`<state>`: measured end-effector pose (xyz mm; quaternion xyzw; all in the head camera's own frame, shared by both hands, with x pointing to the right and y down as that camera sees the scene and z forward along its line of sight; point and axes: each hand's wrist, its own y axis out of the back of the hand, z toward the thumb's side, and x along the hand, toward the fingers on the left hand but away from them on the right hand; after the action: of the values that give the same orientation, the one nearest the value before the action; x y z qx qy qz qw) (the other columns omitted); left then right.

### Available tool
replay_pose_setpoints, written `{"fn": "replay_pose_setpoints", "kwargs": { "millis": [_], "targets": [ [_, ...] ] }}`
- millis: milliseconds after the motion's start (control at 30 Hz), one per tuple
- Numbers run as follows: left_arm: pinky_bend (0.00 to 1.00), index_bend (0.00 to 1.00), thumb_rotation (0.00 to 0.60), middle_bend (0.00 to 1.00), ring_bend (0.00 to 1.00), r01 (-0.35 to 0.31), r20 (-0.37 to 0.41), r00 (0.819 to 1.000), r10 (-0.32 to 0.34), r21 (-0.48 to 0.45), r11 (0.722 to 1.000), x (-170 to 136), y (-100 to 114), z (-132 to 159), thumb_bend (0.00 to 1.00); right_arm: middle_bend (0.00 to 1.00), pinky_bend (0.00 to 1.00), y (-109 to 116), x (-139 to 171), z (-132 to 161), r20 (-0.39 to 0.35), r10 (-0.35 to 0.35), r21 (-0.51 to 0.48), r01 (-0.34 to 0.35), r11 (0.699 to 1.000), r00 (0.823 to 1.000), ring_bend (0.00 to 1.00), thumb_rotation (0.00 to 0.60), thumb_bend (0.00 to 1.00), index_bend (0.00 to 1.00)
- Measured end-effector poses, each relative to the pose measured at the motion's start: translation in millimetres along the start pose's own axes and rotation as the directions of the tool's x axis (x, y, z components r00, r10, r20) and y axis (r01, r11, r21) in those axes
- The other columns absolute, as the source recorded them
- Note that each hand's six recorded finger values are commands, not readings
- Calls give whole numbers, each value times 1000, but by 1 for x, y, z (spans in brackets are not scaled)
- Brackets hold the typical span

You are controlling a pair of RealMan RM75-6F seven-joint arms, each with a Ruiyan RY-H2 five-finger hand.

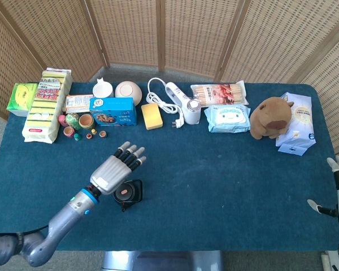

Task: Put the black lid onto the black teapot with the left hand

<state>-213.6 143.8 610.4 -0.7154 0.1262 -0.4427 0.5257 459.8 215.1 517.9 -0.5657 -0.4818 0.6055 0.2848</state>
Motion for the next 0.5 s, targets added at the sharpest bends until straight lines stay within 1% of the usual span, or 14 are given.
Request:
{"fn": "replay_pose_setpoints", "kwargs": {
  "millis": [133, 267, 367, 467, 500],
  "targets": [
    [35, 0, 600, 0, 0, -24, -79, 997, 22, -23, 999, -22, 7, -29, 144, 0, 0, -1, 1, 1, -5, 2, 3, -2, 1000, 1000, 0, 600, 12, 36],
    [35, 0, 600, 0, 0, -59, -161, 986, 46, -73, 996, -46, 11, -57, 145, 0, 0, -2, 2, 3, -11, 4, 7, -4, 1000, 1000, 0, 600, 12, 36],
    [35, 0, 600, 0, 0, -99, -232, 971, 66, -134, 986, -68, 11, -78, 145, 0, 0, -1, 3, 5, -19, -1, 10, 1, 1000, 1000, 0, 600, 12, 36],
    [34, 0, 600, 0, 0, -150, -313, 946, 80, -208, 966, -94, 6, -99, 145, 0, 0, -1, 4, 7, -27, -8, 12, 9, 1000, 1000, 0, 600, 12, 39],
    [34, 0, 600, 0, 0, -171, -352, 933, 80, -236, 957, -109, 1, -107, 144, 0, 0, 0, 4, 7, -29, -11, 13, 11, 1000, 1000, 0, 600, 12, 41]
  ]
}}
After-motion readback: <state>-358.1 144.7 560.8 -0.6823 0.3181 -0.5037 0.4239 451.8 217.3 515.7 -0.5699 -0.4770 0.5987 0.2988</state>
